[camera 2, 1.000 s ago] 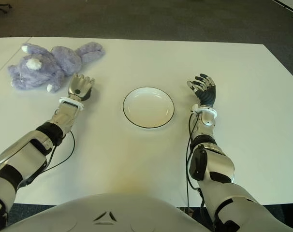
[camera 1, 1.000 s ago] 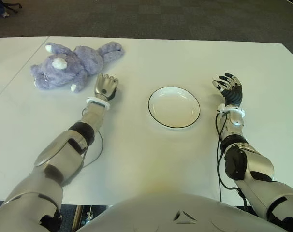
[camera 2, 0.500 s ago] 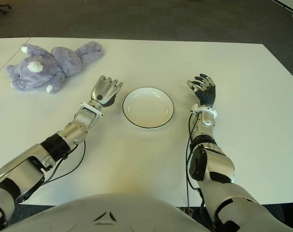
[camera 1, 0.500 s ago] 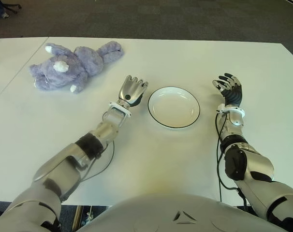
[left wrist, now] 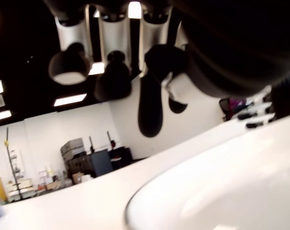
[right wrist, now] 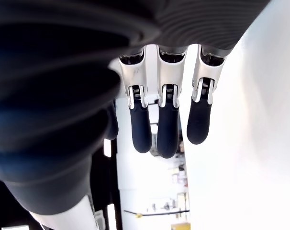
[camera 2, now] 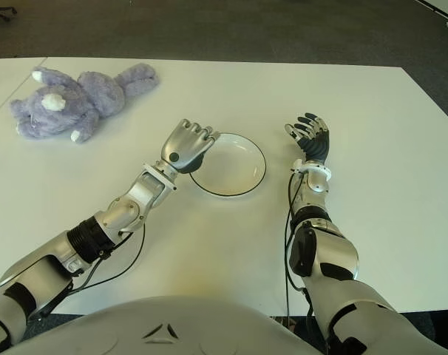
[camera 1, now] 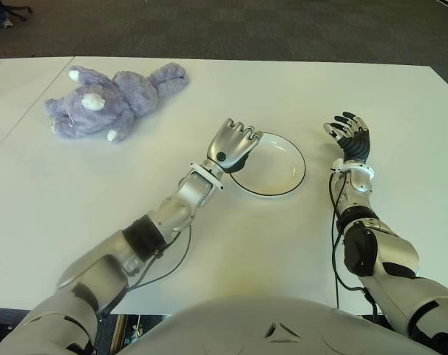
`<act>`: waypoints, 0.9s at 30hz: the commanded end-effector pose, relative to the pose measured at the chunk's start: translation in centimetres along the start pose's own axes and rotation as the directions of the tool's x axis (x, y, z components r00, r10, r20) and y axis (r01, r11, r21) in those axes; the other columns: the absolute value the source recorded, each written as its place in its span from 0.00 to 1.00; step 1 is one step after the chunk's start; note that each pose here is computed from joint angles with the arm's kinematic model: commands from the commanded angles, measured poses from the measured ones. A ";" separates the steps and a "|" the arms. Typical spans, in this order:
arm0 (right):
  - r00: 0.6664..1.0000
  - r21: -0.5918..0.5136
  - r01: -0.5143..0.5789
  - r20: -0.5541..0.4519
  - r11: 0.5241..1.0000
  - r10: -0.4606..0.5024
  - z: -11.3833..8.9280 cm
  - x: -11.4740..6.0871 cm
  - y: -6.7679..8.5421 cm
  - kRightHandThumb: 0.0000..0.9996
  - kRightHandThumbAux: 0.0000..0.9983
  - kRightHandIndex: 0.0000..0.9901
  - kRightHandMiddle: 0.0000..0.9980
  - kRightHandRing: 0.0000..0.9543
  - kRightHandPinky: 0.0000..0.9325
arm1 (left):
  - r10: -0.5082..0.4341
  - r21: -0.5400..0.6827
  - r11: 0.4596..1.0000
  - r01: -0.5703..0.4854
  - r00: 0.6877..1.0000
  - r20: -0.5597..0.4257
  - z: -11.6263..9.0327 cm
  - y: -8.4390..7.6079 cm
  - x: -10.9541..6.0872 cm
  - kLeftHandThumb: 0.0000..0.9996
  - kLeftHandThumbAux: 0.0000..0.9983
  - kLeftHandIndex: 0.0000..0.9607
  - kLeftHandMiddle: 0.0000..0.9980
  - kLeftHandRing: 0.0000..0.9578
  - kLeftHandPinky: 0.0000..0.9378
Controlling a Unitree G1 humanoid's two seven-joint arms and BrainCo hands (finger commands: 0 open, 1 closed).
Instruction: Put the doll into the plate.
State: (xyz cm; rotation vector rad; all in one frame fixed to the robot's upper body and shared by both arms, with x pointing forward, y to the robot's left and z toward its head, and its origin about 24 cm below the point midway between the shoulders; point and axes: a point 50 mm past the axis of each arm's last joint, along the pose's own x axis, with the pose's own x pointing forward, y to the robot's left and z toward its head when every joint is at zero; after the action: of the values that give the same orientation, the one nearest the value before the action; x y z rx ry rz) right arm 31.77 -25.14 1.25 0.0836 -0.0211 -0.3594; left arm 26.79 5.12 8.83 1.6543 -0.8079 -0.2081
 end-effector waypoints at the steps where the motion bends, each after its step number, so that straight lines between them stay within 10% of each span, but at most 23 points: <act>1: 0.883 -0.034 0.044 -0.466 0.998 -0.055 -9.8 -8.0 -1.5 0.13 0.87 0.25 0.31 0.35 0.35 | 0.076 0.009 0.997 -0.077 0.996 0.040 -0.2 0.8 -0.3 0.85 0.67 0.42 0.55 0.80 0.86; 9: 0.887 -0.031 0.039 -0.460 0.999 -0.049 -9.9 -8.1 -1.4 0.14 0.87 0.25 0.31 0.35 0.36 | 0.330 0.179 0.932 -0.316 0.943 -0.053 -7.1 3.5 0.3 0.85 0.66 0.46 0.53 0.67 0.69; 10: 0.887 -0.031 0.039 -0.459 0.999 -0.049 -9.9 -8.1 -1.4 0.14 0.87 0.25 0.32 0.35 0.35 | 0.354 0.204 0.920 -0.335 0.933 -0.066 -7.7 3.8 0.2 0.73 0.69 0.43 0.37 0.48 0.51; 12: 0.887 -0.031 0.039 -0.460 0.999 -0.049 -9.9 -8.2 -1.3 0.14 0.87 0.25 0.32 0.35 0.35 | 0.373 0.251 0.906 -0.341 0.923 -0.094 -8.4 4.4 -0.3 0.70 0.70 0.43 0.33 0.43 0.46; 14: 0.885 -0.031 0.040 -0.462 0.999 -0.050 -9.9 -8.2 -1.3 0.14 0.87 0.25 0.32 0.35 0.35 | 0.356 0.302 0.904 -0.301 0.923 -0.147 -8.8 4.8 -1.3 0.29 0.49 0.13 0.14 0.18 0.20; 17: 0.885 -0.023 0.047 -0.463 0.999 -0.052 -10.0 -8.2 -1.4 0.15 0.87 0.25 0.32 0.35 0.35 | 0.303 0.385 0.902 -0.195 0.921 -0.244 -10.3 5.3 -4.0 0.19 0.42 0.01 0.03 0.01 0.01; 27: 0.884 -0.017 0.050 -0.465 0.999 -0.052 -10.0 -8.2 -1.3 0.21 0.88 0.25 0.31 0.34 0.35 | 0.352 0.561 0.824 -0.078 0.846 -0.399 -15.7 9.3 -8.0 0.17 0.26 0.00 0.00 0.00 0.00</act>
State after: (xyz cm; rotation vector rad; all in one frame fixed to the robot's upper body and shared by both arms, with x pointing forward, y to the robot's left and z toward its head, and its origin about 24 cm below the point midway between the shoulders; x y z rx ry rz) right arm 31.78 -24.95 1.18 0.0715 -0.0162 -0.3530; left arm 26.86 18.87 17.07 1.9002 -0.7789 0.5315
